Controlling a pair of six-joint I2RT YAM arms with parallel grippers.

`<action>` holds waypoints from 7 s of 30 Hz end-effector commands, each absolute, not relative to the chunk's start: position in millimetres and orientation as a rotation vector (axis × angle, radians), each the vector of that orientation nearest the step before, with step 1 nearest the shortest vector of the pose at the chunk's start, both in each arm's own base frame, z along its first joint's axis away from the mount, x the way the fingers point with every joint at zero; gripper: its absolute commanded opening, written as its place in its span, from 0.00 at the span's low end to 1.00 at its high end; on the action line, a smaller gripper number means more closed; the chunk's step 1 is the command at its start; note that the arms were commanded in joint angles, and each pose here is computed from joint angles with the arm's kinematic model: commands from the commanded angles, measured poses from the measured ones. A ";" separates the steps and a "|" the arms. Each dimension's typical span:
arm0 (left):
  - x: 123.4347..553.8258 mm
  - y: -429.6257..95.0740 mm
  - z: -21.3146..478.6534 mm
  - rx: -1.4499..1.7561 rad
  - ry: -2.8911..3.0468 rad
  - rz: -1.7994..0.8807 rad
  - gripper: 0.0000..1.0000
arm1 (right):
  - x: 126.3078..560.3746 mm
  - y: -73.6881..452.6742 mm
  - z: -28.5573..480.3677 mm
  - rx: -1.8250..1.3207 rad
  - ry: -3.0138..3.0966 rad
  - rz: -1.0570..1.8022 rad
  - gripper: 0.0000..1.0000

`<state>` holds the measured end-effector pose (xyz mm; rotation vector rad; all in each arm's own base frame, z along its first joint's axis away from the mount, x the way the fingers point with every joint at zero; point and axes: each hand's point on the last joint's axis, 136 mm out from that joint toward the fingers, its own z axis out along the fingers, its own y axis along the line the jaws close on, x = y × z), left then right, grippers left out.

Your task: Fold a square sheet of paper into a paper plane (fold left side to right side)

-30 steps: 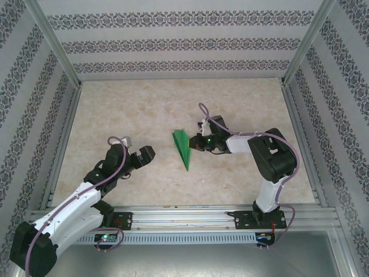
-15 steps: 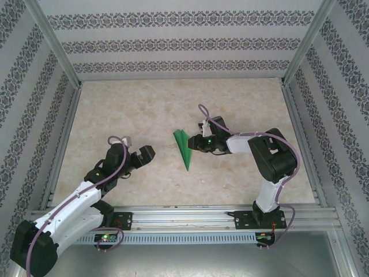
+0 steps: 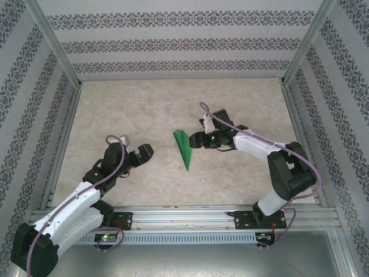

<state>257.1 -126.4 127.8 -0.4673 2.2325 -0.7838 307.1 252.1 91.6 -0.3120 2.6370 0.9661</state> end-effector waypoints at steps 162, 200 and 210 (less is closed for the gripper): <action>245.7 -110.6 116.8 -0.520 2.308 -0.753 1.00 | 451.0 220.3 -3.2 0.104 3.005 0.015 0.11; 246.6 -110.4 119.9 -0.513 2.306 -0.749 1.00 | 453.3 227.4 33.3 0.021 2.939 0.076 0.38; 248.0 -110.8 121.5 -0.507 2.305 -0.747 1.00 | 453.1 229.4 43.2 -0.006 2.923 0.082 0.38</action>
